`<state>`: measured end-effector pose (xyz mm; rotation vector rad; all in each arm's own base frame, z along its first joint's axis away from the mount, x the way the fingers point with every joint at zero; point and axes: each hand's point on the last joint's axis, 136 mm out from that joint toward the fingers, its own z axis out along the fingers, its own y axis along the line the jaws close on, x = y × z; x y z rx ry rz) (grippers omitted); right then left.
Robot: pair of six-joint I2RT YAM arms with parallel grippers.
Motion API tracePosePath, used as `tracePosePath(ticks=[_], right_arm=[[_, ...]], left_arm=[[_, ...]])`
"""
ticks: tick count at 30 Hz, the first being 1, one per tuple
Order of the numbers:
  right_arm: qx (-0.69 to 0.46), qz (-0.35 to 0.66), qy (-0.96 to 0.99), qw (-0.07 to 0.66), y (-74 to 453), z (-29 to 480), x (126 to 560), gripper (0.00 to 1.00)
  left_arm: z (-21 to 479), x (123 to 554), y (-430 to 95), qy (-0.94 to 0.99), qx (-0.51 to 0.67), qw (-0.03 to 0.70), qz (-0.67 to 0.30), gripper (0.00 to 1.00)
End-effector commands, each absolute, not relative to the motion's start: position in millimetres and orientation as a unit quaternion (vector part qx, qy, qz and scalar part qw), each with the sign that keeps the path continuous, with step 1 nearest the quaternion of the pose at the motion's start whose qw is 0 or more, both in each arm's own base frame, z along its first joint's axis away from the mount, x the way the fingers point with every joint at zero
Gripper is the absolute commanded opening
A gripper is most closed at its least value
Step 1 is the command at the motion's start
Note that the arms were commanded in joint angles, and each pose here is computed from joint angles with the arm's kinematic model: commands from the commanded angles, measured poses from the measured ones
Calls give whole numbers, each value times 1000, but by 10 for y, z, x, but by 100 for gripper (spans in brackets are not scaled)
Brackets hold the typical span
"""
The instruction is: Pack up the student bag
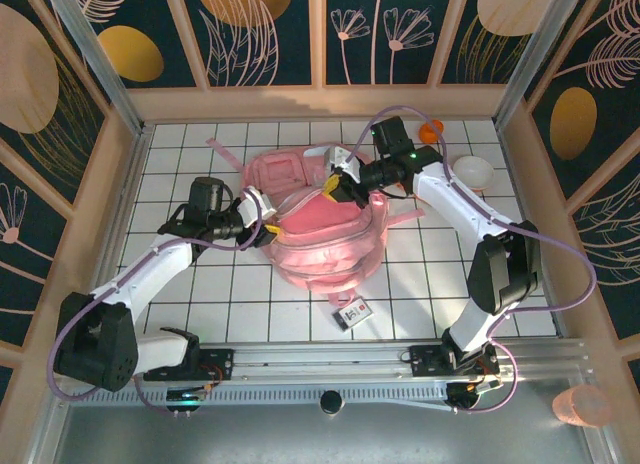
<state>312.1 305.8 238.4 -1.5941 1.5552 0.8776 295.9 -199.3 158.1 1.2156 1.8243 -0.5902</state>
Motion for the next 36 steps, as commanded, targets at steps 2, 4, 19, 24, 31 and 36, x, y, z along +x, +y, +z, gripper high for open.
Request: tracePosePath(ticks=[2,4,19,24,31,36], right_arm=[[-635,378,542,401,3170,2768,3035,0],[-636,378,539,402,3170,2787,3026,0],[-651,390,510,404,3104,3059,2948,0],[-637,381,524,417,3096,3107,3080,0],[-620,349,563,420,3124,2930,3318,0],[-642,349,550,404,3247,2843,3281,0]], left_arm=[[1612,3034,-2043,715,496,432,-234,36],[1522,3073,-1971,727,498,426,-206,28],[1280,3726,-1309,813,386,435,11,0],[1340,3892,-1309,820,363,443,16,11],[1936,3521,-1785,742,445,489,-112,64],[2332,3327,-1980,698,472,515,-159,72]])
